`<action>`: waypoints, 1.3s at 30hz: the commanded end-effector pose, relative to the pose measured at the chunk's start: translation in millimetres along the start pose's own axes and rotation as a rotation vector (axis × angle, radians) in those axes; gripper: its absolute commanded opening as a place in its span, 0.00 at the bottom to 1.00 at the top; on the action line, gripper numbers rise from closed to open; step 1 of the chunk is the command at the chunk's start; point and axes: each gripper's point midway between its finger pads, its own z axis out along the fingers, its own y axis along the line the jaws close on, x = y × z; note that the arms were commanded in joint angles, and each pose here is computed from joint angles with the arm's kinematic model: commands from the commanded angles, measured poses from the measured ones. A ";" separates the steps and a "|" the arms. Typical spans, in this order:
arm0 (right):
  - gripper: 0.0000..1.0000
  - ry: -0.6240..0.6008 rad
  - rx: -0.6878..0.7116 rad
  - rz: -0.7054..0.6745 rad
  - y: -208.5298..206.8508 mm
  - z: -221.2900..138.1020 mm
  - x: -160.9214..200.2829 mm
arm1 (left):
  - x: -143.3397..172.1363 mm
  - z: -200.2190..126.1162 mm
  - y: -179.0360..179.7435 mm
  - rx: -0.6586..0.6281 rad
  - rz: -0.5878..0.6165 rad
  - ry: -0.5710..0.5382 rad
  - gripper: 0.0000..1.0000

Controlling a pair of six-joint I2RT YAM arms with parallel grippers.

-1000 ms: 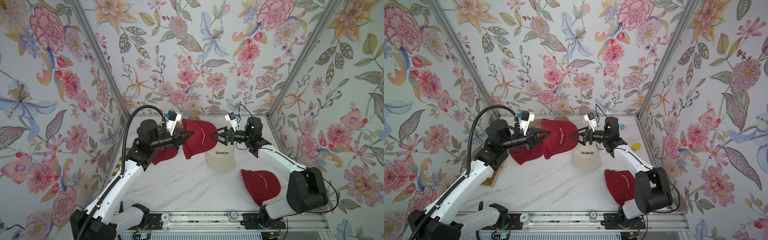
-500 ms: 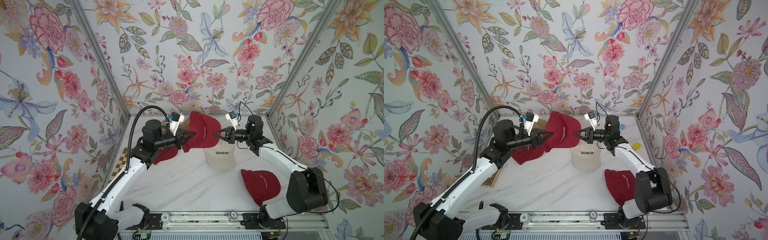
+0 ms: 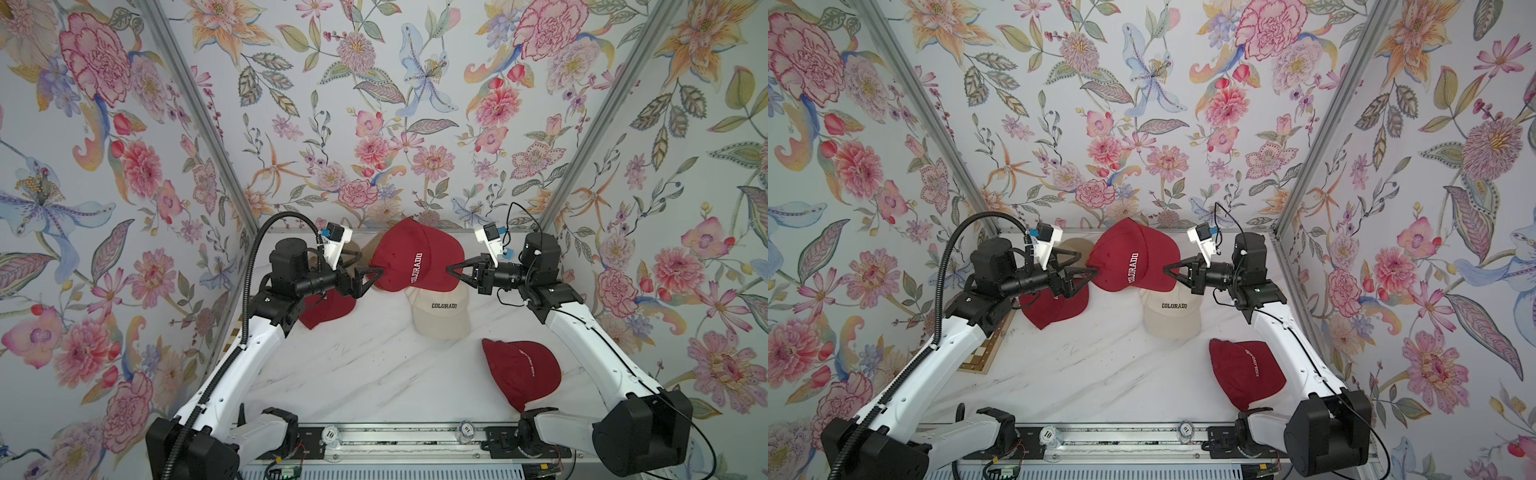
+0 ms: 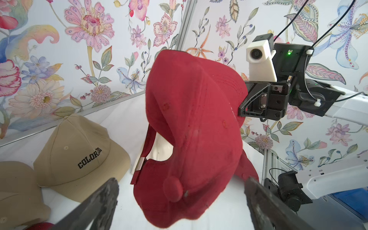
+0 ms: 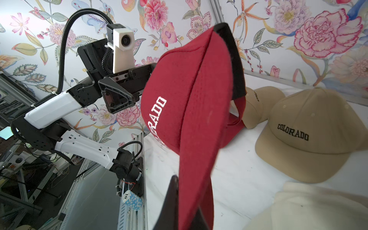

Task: Stack the baseball caps by color
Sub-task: Place the baseball cap at the center of the board.

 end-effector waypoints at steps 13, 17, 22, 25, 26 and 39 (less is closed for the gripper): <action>0.00 0.009 0.009 -0.032 9.5 -6.8 0.8 | 21.0 6.5 -18.6 0.201 -0.062 -0.019 0.99; 0.00 0.010 0.016 -0.027 6.7 -5.5 1.5 | 23.3 10.0 -25.6 0.257 -0.088 -0.035 0.86; 0.00 0.010 0.034 -0.023 2.2 -5.5 2.1 | 26.0 9.2 -28.0 0.263 -0.081 -0.025 0.68; 0.00 0.010 0.039 -0.024 1.0 -5.2 1.8 | 24.4 8.0 -28.7 0.261 -0.071 -0.020 0.57; 0.00 0.011 0.040 -0.023 0.4 -5.3 2.0 | 24.2 7.7 -28.9 0.260 -0.068 -0.019 0.53; 0.00 0.018 0.057 -0.004 -8.2 -6.0 11.2 | 10.1 2.0 -26.8 0.198 -0.019 -0.037 0.29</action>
